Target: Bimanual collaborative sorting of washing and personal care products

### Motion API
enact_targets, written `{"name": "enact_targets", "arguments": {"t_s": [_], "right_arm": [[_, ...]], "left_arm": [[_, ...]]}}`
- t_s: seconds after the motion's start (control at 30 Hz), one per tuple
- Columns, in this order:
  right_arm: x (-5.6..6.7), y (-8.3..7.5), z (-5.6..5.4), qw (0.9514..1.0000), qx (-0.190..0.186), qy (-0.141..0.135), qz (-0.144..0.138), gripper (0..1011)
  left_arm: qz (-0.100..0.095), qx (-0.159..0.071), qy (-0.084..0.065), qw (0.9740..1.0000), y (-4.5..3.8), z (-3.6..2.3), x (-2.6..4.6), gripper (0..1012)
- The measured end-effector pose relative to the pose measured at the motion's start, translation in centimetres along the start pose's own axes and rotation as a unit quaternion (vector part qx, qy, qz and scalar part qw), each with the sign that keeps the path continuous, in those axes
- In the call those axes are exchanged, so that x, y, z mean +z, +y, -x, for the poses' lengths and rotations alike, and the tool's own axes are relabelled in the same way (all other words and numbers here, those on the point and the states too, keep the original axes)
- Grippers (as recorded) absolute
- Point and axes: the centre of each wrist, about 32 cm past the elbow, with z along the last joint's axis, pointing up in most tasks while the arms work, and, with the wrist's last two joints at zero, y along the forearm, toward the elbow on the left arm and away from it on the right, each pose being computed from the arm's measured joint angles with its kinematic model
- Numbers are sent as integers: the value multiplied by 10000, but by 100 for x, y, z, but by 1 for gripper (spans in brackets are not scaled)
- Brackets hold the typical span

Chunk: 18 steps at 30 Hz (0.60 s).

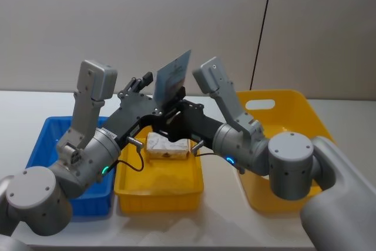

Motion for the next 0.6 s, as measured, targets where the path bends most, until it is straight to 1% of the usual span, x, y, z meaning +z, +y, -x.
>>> {"name": "enact_targets", "arguments": {"t_s": [0.03,0.07,0.1,0.13,0.2,0.33,0.43,0.6], "right_arm": [[-6,-12,-1,10000,-81,36,3,634],[-10,-18,-2,9999,-131,55,7,634],[-14,-25,-4,9998,-169,76,9,634],[-24,-42,-8,9996,-264,127,17,634],[-34,-57,-12,9993,-336,169,25,634],[-57,-113,-35,9976,-616,306,60,634],[-68,-146,-50,9964,-754,373,81,633],[-99,-231,-95,9923,-1105,537,144,633]], "left_arm": [[0,0,0,10000,0,0,0,894],[0,1,0,10000,0,0,0,907],[0,1,0,10000,0,0,0,952],[-1,1,1,10000,0,0,0,972],[0,2,0,10000,0,0,0,1001],[0,2,0,10000,0,0,0,1001],[-1,2,0,10000,0,0,0,1001],[0,1,0,10000,0,0,0,1001]]}}
